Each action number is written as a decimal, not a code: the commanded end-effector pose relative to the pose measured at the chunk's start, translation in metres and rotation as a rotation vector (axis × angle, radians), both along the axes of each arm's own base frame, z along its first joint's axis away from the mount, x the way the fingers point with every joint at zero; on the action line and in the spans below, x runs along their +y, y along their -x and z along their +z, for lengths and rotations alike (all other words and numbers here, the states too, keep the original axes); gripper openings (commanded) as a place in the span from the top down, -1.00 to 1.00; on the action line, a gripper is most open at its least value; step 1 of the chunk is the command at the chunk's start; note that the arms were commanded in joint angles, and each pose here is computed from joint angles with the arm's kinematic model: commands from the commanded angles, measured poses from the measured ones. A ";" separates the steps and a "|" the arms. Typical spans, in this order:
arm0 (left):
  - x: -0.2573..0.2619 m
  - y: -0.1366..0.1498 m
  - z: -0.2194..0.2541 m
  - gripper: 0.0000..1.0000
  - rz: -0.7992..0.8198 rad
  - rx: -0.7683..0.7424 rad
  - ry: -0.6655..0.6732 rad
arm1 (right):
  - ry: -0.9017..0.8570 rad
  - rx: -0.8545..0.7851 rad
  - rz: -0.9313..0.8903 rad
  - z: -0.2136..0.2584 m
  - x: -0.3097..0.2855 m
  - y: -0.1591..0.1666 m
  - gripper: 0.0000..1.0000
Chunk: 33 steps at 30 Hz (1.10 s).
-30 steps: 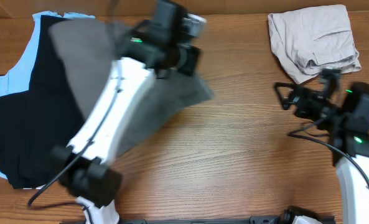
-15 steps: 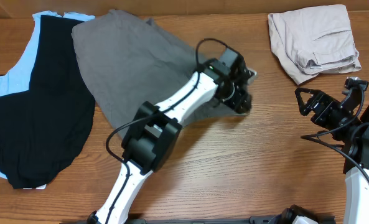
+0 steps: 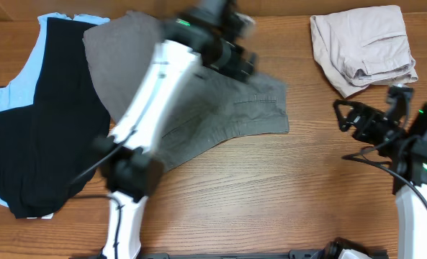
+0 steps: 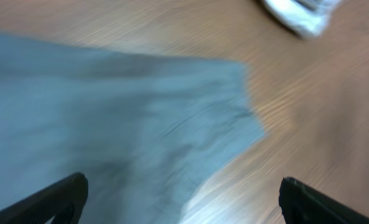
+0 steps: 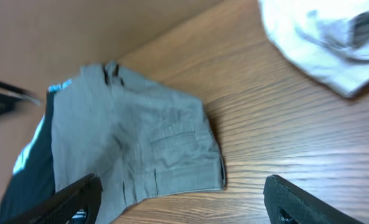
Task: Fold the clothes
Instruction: 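Grasp the grey shorts with the left gripper and drag them rightward onto the table, then grasp the shorts' leg hems with both grippers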
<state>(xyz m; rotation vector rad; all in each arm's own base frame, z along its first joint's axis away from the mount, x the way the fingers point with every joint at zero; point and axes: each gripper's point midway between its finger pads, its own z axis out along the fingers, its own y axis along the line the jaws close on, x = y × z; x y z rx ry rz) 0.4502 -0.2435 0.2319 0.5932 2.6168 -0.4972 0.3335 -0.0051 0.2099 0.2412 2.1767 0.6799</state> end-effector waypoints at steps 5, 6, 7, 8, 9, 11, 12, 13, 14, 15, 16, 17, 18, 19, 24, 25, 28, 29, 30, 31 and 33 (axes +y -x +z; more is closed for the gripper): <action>0.141 0.010 0.000 -1.00 0.314 0.104 -0.284 | 0.167 0.157 0.034 -0.040 0.019 -0.030 -0.70; 0.150 0.014 -0.002 -1.00 0.328 0.149 -0.245 | 0.186 0.198 0.047 -0.046 0.022 -0.033 -0.70; 0.154 0.016 -0.003 -1.00 0.335 0.180 -0.210 | 0.204 0.237 0.064 -0.052 0.026 -0.036 -0.71; 0.160 0.019 -0.005 -0.99 0.346 0.210 -0.177 | 0.217 0.268 0.089 -0.056 0.029 -0.039 -0.72; 0.164 0.020 -0.005 -1.00 0.357 0.228 -0.161 | 0.229 0.308 0.125 -0.063 0.035 -0.042 -0.73; 0.173 0.022 -0.008 -1.00 0.375 0.248 -0.160 | 0.239 0.363 0.173 -0.075 0.043 -0.048 -0.74; 0.175 0.023 -0.010 -1.00 0.378 0.255 -0.167 | 0.246 0.398 0.200 -0.085 0.048 -0.052 -0.74; 0.175 0.024 -0.010 -1.00 0.379 0.257 -0.168 | 0.248 0.416 0.210 -0.091 0.051 -0.054 -0.74; 0.175 0.024 -0.010 -0.99 0.378 0.256 -0.171 | 0.250 0.435 0.220 -0.099 0.054 -0.057 -0.74; 0.174 0.024 -0.010 -1.00 0.375 0.254 -0.175 | 0.250 0.449 0.230 -0.105 0.056 -0.058 -0.75; 0.173 0.024 -0.009 -0.99 0.377 0.249 -0.180 | 0.249 0.460 0.237 -0.111 0.059 -0.059 -0.75; 0.174 0.025 -0.007 -0.99 0.392 0.242 -0.194 | 0.249 0.472 0.244 -0.117 0.061 -0.060 -0.75; 0.175 0.026 -0.004 -0.99 0.407 0.232 -0.208 | 0.249 0.481 0.249 -0.121 0.062 -0.060 -0.75; 0.176 0.027 0.002 -1.00 0.426 0.213 -0.225 | 0.251 0.491 0.251 -0.125 0.063 -0.059 -0.75; 0.174 0.049 0.054 -1.00 0.504 0.048 -0.308 | 0.254 0.501 0.253 -0.130 0.063 -0.059 -0.76; 0.173 0.057 0.065 -1.00 0.515 0.017 -0.319 | 0.254 0.497 0.252 -0.129 0.063 -0.060 -0.76; 0.167 0.078 0.087 -1.00 0.520 -0.031 -0.320 | 0.255 0.491 0.251 -0.129 0.063 -0.061 -0.77; 0.164 0.083 0.089 -1.00 0.516 -0.029 -0.305 | 0.255 0.490 0.251 -0.129 0.063 -0.062 -0.81; 0.161 0.088 0.089 -1.00 0.514 -0.023 -0.300 | 0.255 0.487 0.251 -0.128 0.063 -0.062 -0.82; 0.161 0.093 0.086 -1.00 0.509 -0.011 -0.307 | 0.255 0.484 0.250 -0.128 0.063 -0.063 -0.82; 0.165 0.102 0.075 -1.00 0.543 0.030 -0.328 | 0.255 0.483 0.250 -0.128 0.063 -0.063 -0.82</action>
